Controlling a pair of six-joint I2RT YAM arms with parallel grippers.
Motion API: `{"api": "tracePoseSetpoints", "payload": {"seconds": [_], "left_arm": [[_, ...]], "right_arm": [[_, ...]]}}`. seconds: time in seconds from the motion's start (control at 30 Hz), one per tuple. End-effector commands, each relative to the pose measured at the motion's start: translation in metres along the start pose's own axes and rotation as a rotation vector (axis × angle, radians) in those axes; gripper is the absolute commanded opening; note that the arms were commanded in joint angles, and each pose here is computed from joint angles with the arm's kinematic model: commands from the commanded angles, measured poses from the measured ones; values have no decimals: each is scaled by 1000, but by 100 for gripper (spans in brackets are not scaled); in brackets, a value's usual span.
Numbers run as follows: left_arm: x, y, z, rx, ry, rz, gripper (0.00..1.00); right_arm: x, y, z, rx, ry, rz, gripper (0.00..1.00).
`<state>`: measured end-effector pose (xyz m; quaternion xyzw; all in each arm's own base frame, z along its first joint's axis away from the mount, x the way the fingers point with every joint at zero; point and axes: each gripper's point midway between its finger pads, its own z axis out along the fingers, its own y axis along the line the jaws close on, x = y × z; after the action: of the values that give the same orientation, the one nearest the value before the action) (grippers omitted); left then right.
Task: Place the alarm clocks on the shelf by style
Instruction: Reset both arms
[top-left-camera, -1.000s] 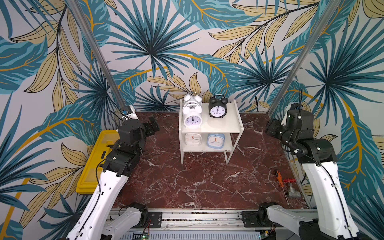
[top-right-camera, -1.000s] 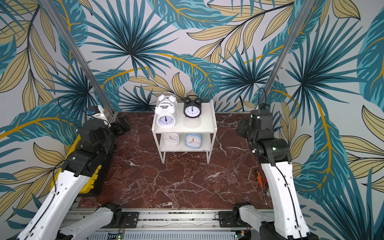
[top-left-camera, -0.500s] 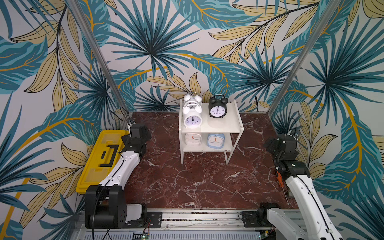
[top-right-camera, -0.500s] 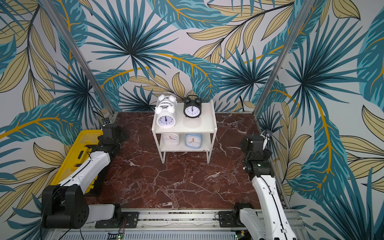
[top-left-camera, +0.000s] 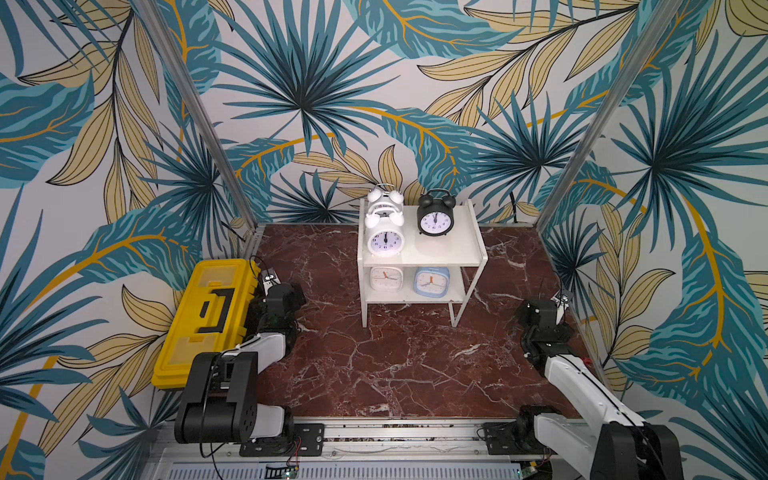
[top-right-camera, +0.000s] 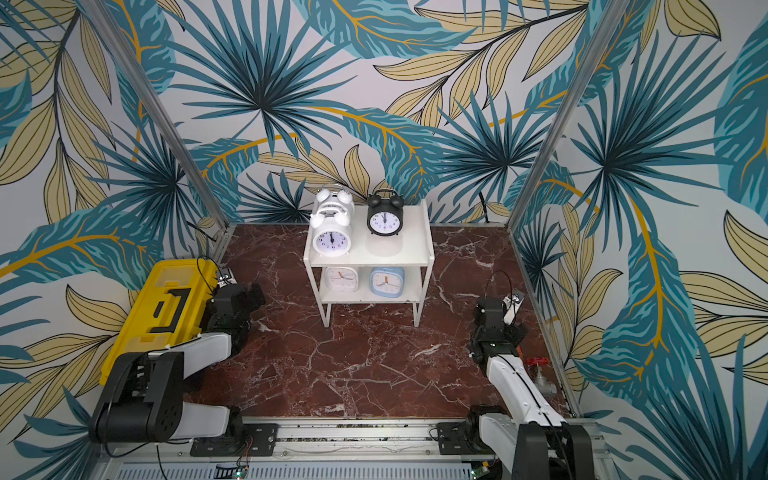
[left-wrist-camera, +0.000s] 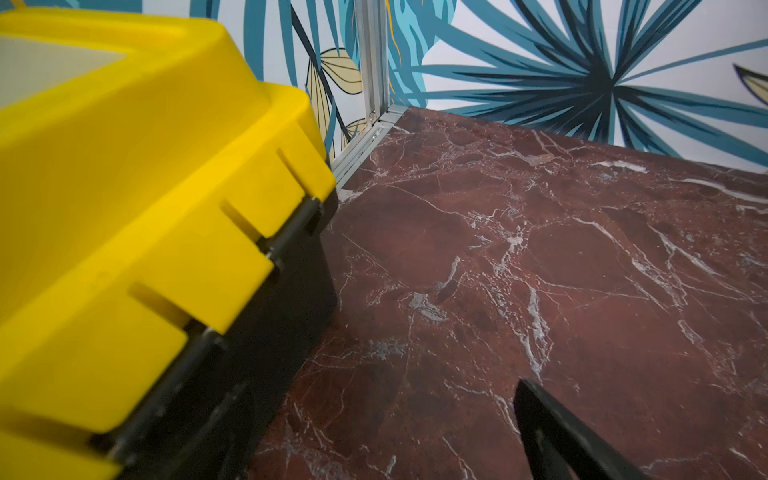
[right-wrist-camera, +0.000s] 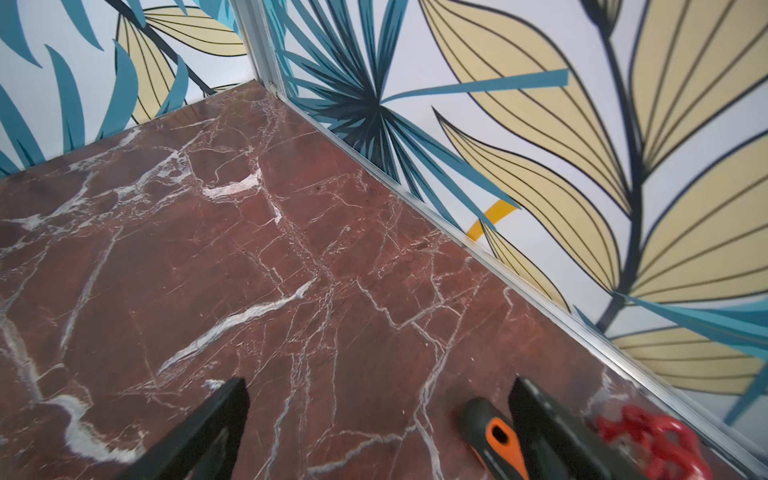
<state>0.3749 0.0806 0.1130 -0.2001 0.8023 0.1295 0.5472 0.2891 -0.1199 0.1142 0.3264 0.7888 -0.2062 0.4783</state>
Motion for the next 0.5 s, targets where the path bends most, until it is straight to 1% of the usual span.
{"api": "tracePoseSetpoints", "payload": {"seconds": [0.0, 0.03, 0.07, 0.1, 0.13, 0.17, 0.2, 0.23, 0.27, 0.3, 0.33, 0.37, 0.4, 0.43, 0.47], "left_arm": [[-22, -13, -1, 91, -148, -31, 100], [-22, -19, -2, 120, -163, -11, 100], [-18, -30, -2, 173, -140, 21, 100], [-11, -39, -1, 213, -112, 46, 100], [-8, -44, 1, 232, -121, 58, 100], [-8, -45, -3, 244, -183, 57, 100], [-10, -41, -4, 226, -223, 46, 100], [-5, -38, -5, 224, -182, 41, 100], [-4, -38, -3, 222, -151, 45, 100], [-5, -40, -2, 222, -140, 46, 100], [-6, -40, -1, 224, -149, 47, 100], [-6, -40, -2, 227, -167, 42, 100], [-9, -41, -2, 233, -196, 44, 100], [-7, -41, -3, 235, -193, 47, 100], [-6, -41, -2, 230, -172, 47, 100]], "right_arm": [[-23, 32, 3, -154, -114, 16, 99], [-26, 43, 1, -223, -152, 19, 100], [-30, 54, -1, -289, -185, 33, 99], [-31, 61, -2, -330, -216, 37, 100], [-31, 67, -1, -359, -229, 44, 100], [-29, 75, 2, -388, -224, 40, 99], [-26, 83, 6, -418, -226, 38, 100], [-25, 96, 6, -466, -253, -10, 100], [-15, 111, 3, -520, -232, -71, 100], [-5, 122, 6, -544, -198, -111, 100], [-7, 130, 10, -536, -231, -139, 100], [-10, 134, 9, -545, -218, -149, 100], [-8, 134, 10, -532, -166, -144, 99], [-3, 133, 12, -528, -160, -154, 100], [-6, 134, 11, -541, -202, -158, 100]]}}
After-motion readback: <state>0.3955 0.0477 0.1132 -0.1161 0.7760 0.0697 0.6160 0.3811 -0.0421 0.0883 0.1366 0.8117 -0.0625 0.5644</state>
